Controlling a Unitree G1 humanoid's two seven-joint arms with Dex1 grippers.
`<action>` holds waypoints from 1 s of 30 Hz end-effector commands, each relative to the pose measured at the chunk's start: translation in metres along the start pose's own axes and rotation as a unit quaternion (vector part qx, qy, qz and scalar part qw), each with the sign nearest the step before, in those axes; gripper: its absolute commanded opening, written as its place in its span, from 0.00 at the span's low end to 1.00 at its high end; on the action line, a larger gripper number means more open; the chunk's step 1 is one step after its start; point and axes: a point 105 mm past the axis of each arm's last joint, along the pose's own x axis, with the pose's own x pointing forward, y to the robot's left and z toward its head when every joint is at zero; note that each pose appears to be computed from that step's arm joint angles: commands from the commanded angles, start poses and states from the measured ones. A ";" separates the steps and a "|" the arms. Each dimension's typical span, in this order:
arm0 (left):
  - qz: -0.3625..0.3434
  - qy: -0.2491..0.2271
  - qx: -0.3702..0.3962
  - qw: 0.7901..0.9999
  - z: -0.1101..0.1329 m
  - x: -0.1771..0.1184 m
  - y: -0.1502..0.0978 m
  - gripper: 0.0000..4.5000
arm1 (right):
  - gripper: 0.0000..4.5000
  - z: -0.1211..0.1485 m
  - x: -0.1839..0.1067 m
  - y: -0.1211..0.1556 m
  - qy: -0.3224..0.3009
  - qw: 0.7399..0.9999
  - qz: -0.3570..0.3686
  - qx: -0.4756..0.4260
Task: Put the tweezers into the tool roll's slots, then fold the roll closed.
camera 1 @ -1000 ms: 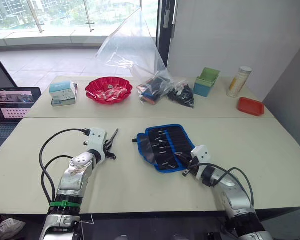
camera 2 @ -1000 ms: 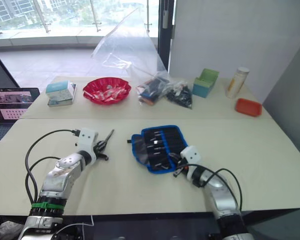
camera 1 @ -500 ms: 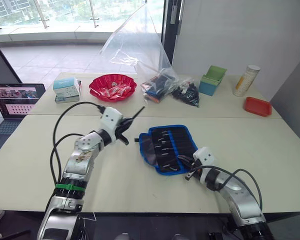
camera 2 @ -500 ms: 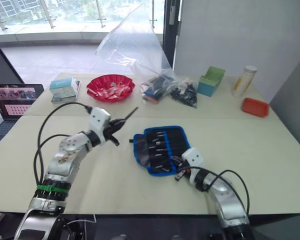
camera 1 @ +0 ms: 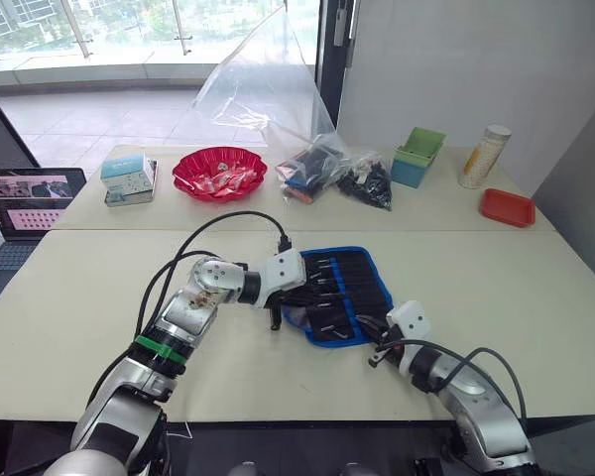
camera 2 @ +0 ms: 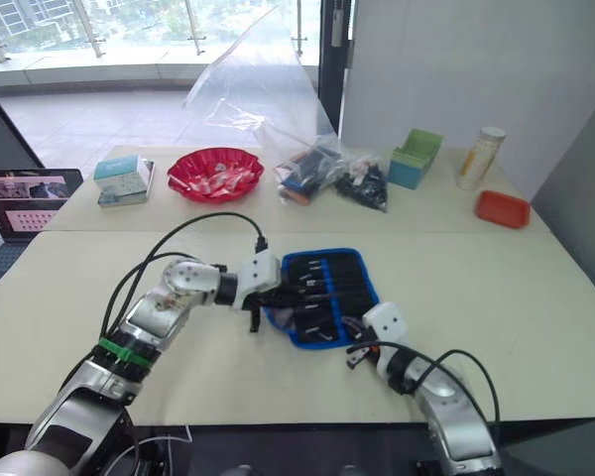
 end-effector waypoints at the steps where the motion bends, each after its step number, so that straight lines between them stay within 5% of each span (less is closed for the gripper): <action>1: -0.018 0.024 0.010 0.999 0.001 -0.008 0.002 0.00 | 0.00 -0.002 -0.001 0.005 0.006 1.000 0.003 0.005; 15: -0.011 0.082 0.010 0.997 -0.017 0.003 0.008 0.00 | 0.00 -0.004 0.001 0.001 0.010 1.000 0.000 0.005; 30: 0.004 0.038 0.019 0.999 0.006 0.045 0.010 0.00 | 0.00 -0.012 -0.002 0.003 0.025 1.000 -0.001 0.004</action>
